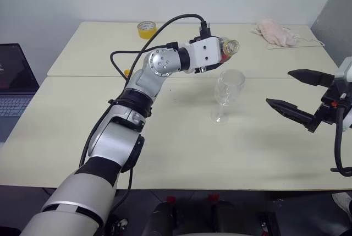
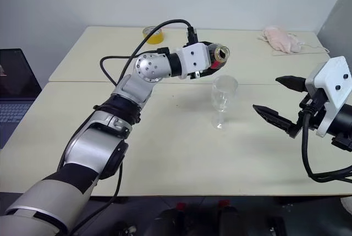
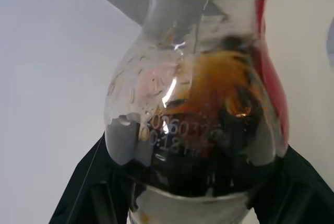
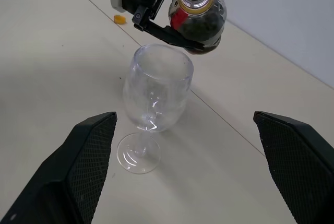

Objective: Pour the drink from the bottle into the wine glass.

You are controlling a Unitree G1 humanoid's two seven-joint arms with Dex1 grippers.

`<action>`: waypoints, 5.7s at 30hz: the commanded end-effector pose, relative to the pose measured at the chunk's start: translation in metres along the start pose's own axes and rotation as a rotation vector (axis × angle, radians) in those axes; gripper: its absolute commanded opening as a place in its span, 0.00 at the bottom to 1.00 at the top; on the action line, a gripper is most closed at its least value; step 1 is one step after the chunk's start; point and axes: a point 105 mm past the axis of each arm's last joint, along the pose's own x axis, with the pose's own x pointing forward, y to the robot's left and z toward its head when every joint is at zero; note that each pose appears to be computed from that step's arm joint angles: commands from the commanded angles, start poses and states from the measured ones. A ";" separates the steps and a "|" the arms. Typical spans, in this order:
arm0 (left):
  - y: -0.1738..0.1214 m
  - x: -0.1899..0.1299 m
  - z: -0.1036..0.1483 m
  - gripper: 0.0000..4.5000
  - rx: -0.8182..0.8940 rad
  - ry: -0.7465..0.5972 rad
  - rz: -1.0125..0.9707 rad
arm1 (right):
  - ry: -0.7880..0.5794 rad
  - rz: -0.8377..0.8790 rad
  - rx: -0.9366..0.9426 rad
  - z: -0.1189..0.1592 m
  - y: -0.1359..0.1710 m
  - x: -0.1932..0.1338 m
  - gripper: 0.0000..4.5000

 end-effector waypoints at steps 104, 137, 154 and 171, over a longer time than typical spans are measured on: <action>0.034 -0.002 0.025 0.61 0.748 -0.036 0.156 | -0.032 -0.041 -0.044 0.006 0.001 0.004 1.00; 0.036 -0.004 0.021 0.61 0.800 -0.020 0.155 | -0.035 -0.031 -0.046 0.007 0.001 0.005 1.00; 0.035 -0.005 0.016 0.61 0.772 -0.002 0.159 | -0.038 -0.026 -0.049 0.007 0.001 0.006 1.00; 0.041 -0.005 0.019 0.61 0.606 -0.014 0.207 | -0.041 -0.026 -0.049 0.008 0.001 0.007 1.00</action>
